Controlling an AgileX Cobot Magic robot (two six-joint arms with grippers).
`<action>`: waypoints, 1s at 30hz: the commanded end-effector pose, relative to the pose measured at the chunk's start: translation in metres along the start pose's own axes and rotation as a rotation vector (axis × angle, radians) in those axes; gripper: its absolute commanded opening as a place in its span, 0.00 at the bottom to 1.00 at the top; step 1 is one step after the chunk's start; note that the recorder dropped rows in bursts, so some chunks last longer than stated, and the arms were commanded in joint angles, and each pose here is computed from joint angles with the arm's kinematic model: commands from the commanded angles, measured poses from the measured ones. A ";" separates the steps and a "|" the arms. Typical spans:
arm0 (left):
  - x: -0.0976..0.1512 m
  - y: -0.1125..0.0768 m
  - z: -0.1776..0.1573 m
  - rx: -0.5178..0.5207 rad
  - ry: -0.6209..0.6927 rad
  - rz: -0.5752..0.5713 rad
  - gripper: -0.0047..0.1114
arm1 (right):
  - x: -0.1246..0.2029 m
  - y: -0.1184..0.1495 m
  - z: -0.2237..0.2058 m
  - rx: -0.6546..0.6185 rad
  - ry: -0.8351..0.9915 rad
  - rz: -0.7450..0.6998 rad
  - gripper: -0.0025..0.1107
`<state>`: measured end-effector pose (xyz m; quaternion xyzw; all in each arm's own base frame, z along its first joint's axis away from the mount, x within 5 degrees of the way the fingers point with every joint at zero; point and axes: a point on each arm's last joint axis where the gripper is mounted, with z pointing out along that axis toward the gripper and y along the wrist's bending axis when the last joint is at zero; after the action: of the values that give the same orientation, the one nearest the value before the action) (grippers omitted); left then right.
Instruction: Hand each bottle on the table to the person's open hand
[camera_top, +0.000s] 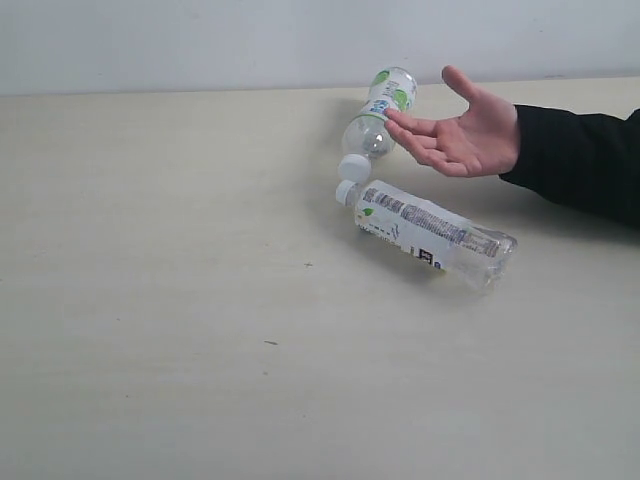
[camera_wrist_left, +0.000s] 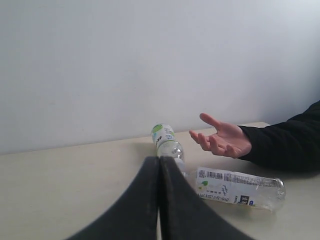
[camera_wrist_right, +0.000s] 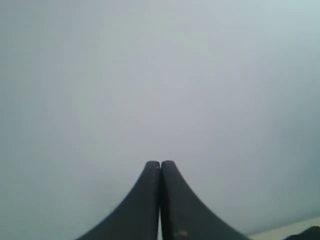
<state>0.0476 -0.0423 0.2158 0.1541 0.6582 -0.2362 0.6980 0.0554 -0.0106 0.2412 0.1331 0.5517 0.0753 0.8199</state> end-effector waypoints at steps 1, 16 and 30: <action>0.001 -0.001 0.000 0.006 0.000 -0.007 0.04 | -0.018 0.000 -0.003 -0.016 -0.217 0.122 0.02; 0.001 -0.001 0.000 0.006 0.002 -0.003 0.04 | -0.118 0.056 0.109 -0.104 0.020 -0.039 0.02; 0.001 -0.001 0.000 0.006 0.002 -0.003 0.04 | -0.033 0.038 0.258 -0.050 1.305 -0.577 0.03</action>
<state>0.0476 -0.0423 0.2157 0.1556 0.6585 -0.2347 0.6979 0.2588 -0.0213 0.3988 -0.0579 0.8964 -0.0935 0.4293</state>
